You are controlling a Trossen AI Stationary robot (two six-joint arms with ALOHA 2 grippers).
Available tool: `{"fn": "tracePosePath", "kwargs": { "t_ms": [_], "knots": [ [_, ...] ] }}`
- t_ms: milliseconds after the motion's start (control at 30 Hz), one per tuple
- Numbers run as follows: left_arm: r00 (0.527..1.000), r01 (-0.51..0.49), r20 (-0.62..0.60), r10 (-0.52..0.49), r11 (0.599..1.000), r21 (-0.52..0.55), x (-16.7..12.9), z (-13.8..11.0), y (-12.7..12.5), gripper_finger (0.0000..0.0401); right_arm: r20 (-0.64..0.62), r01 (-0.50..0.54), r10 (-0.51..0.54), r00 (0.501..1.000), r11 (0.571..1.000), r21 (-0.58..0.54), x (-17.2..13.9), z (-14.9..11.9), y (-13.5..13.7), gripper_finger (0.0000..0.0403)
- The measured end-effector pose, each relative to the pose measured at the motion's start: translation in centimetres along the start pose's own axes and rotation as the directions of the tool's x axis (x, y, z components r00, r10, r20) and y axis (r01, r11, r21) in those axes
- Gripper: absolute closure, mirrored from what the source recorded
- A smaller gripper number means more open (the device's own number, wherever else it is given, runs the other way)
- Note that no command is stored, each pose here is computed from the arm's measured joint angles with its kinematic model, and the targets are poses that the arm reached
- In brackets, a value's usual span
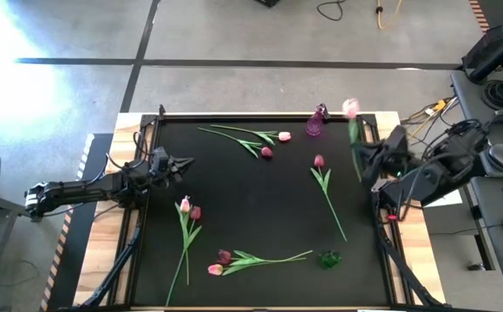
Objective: Sort flowers into vase by color
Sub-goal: Put the middle right pink tulip into the transparent pink vase
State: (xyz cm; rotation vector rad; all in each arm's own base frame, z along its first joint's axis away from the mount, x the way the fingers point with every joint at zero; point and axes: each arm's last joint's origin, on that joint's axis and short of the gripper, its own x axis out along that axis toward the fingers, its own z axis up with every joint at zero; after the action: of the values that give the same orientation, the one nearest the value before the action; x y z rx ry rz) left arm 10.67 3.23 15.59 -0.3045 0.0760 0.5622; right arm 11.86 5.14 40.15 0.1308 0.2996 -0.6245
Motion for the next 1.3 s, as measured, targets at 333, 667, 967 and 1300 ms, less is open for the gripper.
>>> {"fn": "tracePosePath", "kwargs": {
  "t_ms": [333,667,967,1300],
  "knots": [
    [1.0,-0.005,-0.015,0.005,1.0,0.007,0.1,-0.1,0.0,0.0401,-0.013,-0.134,0.134,0.991,0.99,-0.035,3.8,2.1,1.9,0.0394],
    [1.0,-0.001,-0.005,0.001,1.0,0.029,0.1,0.0,0.0,0.0401,0.021,-0.144,0.145,0.989,0.987,-0.072,14.4,4.3,0.6,0.0394],
    [1.0,-0.001,-0.006,0.001,1.0,0.029,0.1,0.0,0.0,0.0401,0.254,0.171,-0.142,0.957,0.98,-0.097,18.4,6.6,-6.7,0.0394],
    [1.0,-0.002,-0.006,0.002,1.0,0.03,0.1,0.0,0.0,0.0401,0.344,0.331,-0.3,0.89,0.943,-0.033,20.4,3.3,-12.2,0.0394]
  ]
}}
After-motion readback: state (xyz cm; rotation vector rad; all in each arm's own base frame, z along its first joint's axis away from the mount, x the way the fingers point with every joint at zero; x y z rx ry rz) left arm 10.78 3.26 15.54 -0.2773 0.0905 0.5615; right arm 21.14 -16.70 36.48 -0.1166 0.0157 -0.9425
